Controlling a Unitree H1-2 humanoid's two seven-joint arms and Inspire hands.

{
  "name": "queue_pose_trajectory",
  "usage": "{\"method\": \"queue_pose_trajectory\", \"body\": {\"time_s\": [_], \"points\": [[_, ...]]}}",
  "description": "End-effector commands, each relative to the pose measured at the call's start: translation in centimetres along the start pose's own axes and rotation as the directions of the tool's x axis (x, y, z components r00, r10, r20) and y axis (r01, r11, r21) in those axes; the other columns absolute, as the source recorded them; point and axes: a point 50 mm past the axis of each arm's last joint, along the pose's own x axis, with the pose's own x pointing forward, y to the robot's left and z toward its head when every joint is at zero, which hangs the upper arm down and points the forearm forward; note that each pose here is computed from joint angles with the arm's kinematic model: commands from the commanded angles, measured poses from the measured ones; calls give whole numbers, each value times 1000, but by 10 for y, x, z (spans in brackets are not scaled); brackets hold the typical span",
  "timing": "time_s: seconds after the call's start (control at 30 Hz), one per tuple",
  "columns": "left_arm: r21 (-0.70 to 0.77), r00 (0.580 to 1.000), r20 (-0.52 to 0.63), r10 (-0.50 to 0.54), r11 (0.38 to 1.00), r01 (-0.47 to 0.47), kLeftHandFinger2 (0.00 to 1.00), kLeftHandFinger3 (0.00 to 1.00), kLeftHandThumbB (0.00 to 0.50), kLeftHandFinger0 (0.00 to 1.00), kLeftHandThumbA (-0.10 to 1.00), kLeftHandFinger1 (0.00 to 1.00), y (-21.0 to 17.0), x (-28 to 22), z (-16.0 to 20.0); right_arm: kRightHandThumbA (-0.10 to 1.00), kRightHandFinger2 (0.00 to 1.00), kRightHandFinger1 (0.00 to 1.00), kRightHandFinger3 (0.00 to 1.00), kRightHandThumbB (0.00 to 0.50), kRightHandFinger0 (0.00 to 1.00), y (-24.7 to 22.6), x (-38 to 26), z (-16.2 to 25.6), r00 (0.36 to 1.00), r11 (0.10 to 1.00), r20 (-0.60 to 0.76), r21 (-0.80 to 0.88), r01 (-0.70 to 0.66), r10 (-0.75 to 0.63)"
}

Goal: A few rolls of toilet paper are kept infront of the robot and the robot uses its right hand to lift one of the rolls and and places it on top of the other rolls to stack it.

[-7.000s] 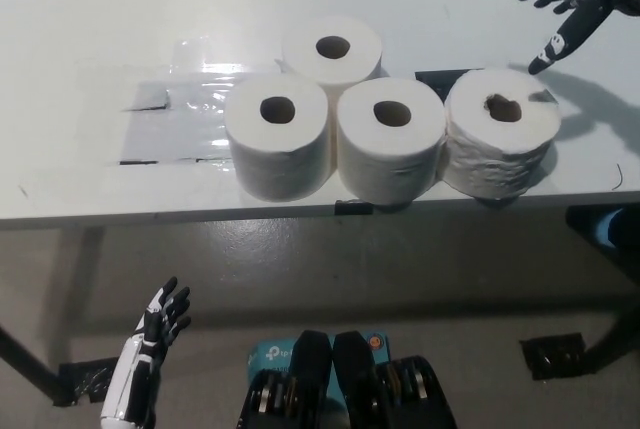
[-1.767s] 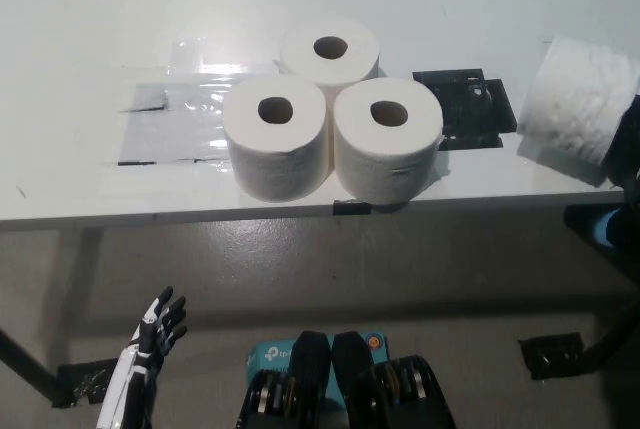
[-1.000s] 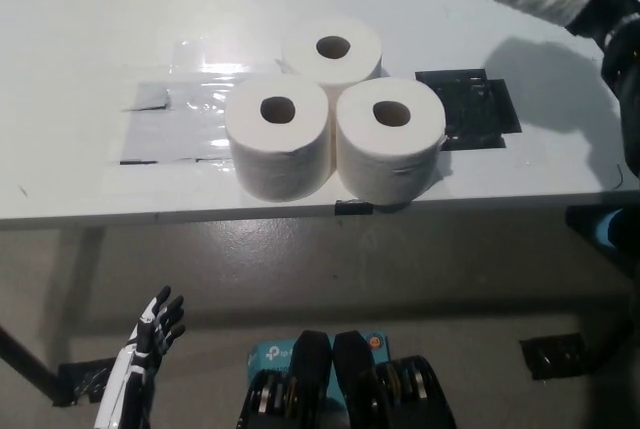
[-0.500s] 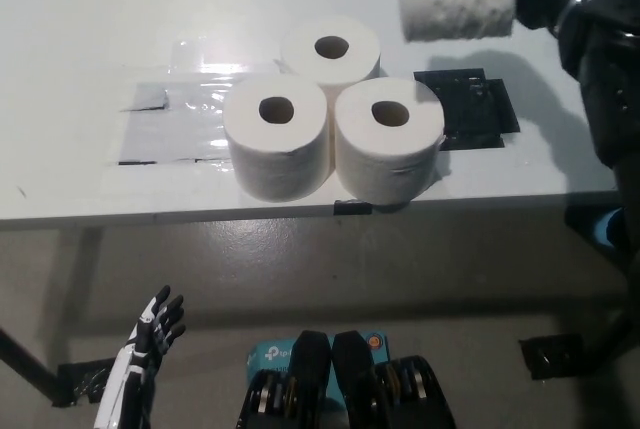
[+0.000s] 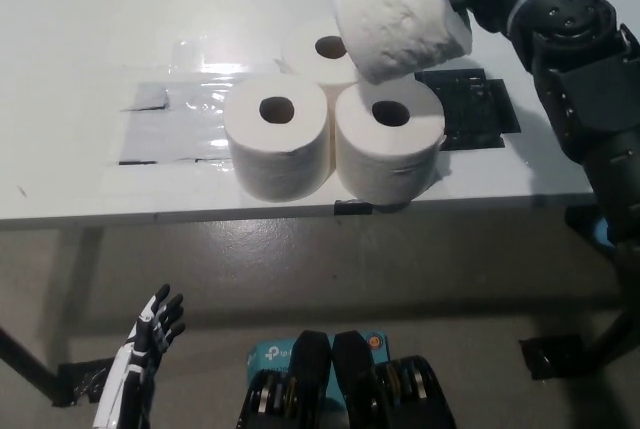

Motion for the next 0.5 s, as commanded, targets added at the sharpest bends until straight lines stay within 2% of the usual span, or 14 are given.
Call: {"method": "queue_pose_trajectory", "body": {"time_s": [0.0,0.1,0.17,0.3,0.33,0.4,0.47], "points": [[21,998,53,-16,1000,15,1000,1000,147,1000,1000,1000,5,3,13,744,493,281,319,0,0,-24,1,58,985,989,156,-113,94,-76],[12,998,57,-14,1000,13,1000,1000,145,1000,1000,1000,5,4,13,723,513,302,414,3,0,-24,2,60,985,988,155,-121,94,-75],[14,998,54,-13,1000,12,1000,1000,150,1000,1000,1000,5,3,13,708,572,349,530,1,6,-24,4,60,986,986,147,-134,101,-81],[15,998,63,-14,1000,13,1000,1000,141,1000,1000,1000,5,3,13,711,595,348,620,8,0,-22,6,59,987,980,138,-166,106,-83],[12,998,62,-15,1000,14,1000,1000,146,1000,1000,1000,5,3,12,730,571,333,595,18,4,-21,6,58,988,978,133,-177,106,-83],[13,998,60,-14,1000,14,1000,1000,146,1000,1000,1000,4,2,12,765,520,282,478,22,0,-19,7,57,988,972,129,-212,106,-79],[13,998,58,-15,1000,15,1000,1000,155,1000,1000,1000,4,2,12,776,479,231,420,43,0,-16,8,56,990,969,125,-228,98,-71]]}}
